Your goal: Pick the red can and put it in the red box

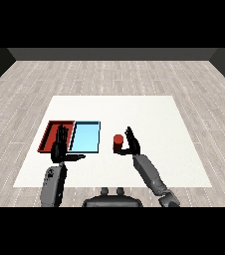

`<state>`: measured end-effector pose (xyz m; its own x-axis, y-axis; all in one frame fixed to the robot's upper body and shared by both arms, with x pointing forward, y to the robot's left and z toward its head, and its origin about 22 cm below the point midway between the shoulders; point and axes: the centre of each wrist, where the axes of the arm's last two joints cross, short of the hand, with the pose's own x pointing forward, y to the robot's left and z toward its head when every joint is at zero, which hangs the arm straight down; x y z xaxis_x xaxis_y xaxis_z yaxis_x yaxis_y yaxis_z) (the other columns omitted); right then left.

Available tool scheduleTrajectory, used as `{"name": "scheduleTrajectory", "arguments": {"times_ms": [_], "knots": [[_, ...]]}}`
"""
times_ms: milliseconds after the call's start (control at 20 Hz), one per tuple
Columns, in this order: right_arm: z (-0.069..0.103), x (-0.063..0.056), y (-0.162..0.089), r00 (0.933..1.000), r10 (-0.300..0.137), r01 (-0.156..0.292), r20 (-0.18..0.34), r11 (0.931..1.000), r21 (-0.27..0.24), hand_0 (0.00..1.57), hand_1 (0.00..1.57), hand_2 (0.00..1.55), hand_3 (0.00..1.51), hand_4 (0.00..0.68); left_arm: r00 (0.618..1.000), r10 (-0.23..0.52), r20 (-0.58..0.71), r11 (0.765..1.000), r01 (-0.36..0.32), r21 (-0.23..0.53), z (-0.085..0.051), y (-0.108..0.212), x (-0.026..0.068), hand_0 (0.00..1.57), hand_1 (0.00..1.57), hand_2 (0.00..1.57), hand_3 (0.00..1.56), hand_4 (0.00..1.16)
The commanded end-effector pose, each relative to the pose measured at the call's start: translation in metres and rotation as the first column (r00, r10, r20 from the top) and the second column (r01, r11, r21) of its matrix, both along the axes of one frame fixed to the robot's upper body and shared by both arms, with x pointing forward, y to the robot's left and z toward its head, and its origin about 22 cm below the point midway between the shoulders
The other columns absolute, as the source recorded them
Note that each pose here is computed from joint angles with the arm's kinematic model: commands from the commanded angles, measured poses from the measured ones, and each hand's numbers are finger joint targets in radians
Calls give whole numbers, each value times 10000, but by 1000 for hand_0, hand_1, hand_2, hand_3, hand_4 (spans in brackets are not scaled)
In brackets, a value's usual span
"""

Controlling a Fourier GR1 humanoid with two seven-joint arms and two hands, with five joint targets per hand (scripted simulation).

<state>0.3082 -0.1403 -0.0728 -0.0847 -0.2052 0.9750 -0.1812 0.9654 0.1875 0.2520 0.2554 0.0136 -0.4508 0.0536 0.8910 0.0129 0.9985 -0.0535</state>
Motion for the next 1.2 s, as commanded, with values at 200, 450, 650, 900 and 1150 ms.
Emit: {"name": "scheduleTrajectory", "arguments": {"times_ms": [200,450,650,900,1150], "knots": [[-139,-58,167,9996,287,-287,65,9995,124,0,0,0,0,0,10000,-58,-1,10000,58,-6,11,-206,-204,0,0,0,0,0],[59,187,276,9989,262,-259,-380,9996,86,0,0,0,0,0,9999,-60,119,9999,58,105,219,-9,-19,0,0,0,0,0],[-69,199,206,9987,513,-512,-47,9984,253,0,0,0,0,0,9998,39,-170,10000,-38,14,26,4,-141,0,0,0,0,0],[-11,300,291,9990,289,-275,-350,9989,388,0,0,0,0,0,9999,134,-69,9999,-134,12,53,-208,-60,0,0,0,0,0],[-30,276,305,9965,562,-558,-618,9984,79,0,0,0,0,0,10000,34,25,10000,-33,-92,-123,-34,-66,0,0,0,0,0]]}}
